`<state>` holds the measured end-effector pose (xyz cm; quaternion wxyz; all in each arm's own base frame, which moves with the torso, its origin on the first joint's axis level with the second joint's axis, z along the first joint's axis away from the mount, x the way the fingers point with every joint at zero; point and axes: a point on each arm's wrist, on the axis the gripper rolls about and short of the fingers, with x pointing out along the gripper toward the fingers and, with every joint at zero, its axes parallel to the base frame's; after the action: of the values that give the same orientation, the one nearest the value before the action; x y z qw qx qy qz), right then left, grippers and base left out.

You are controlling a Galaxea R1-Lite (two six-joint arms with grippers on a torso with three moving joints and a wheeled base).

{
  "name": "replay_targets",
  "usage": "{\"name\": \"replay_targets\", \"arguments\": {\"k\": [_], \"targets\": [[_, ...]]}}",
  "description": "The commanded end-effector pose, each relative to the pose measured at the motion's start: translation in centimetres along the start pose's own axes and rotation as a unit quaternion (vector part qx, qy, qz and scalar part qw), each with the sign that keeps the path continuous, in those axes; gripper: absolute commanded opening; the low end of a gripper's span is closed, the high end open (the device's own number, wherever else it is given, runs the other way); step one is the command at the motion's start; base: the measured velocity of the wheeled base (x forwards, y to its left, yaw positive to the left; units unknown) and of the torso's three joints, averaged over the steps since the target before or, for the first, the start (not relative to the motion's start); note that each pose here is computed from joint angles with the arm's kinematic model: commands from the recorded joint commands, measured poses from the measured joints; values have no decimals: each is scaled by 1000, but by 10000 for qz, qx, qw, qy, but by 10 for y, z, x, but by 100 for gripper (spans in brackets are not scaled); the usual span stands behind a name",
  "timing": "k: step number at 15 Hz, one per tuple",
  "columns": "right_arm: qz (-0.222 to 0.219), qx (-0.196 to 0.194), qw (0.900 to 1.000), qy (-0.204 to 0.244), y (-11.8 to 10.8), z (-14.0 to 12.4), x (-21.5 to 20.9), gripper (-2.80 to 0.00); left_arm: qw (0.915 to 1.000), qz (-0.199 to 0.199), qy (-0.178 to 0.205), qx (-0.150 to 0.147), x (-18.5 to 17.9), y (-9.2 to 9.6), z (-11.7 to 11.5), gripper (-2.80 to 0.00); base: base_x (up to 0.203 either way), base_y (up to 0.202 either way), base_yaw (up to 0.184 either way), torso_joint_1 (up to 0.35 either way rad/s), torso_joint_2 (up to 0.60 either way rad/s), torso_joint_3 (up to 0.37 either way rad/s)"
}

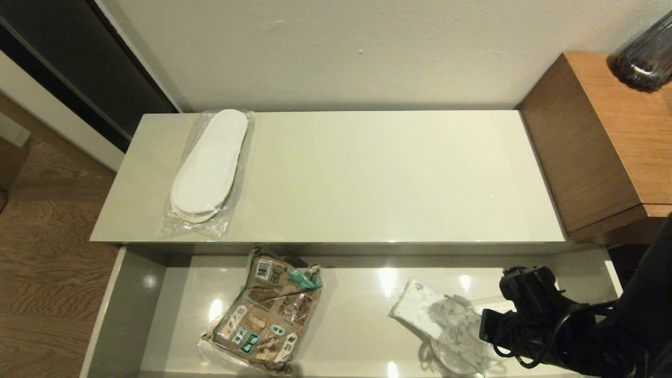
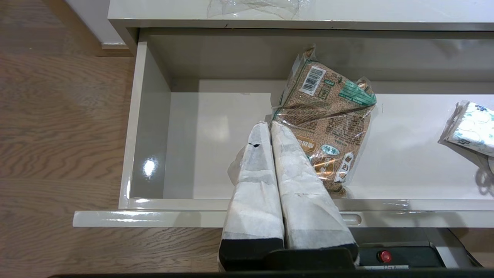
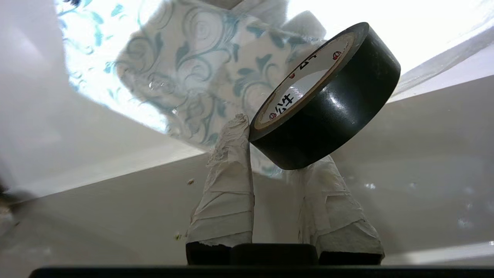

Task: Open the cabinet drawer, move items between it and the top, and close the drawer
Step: Put the adhesive tape in the drawer

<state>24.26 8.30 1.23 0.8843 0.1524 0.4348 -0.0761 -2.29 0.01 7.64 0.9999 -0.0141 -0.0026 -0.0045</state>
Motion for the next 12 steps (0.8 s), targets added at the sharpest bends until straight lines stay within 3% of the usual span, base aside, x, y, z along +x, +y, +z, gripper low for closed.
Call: {"name": "replay_targets", "arguments": {"k": [1, 9, 10, 12], "targets": [[-72, 18, 10000, 56, 0, -1, 7, -280, 10000, -1, 3, -1, 0, 0, 0, -280, 0, 0, 0, 0, 0, 0], [-17, -11, 10000, -10, -2, 5, -19, -280, 10000, -1, 3, -5, 0, 0, 0, -280, 0, 0, 0, 0, 0, 0], [-45, -17, 10000, 18, -2, 4, -17, 0, 10000, -1, 3, -5, 0, 0, 0, -280, 0, 0, 0, 0, 0, 0], [0, -1, 10000, -33, -1, 6, -20, 0, 10000, -1, 3, -2, 0, 0, 0, -280, 0, 0, 0, 0, 0, 0]]}}
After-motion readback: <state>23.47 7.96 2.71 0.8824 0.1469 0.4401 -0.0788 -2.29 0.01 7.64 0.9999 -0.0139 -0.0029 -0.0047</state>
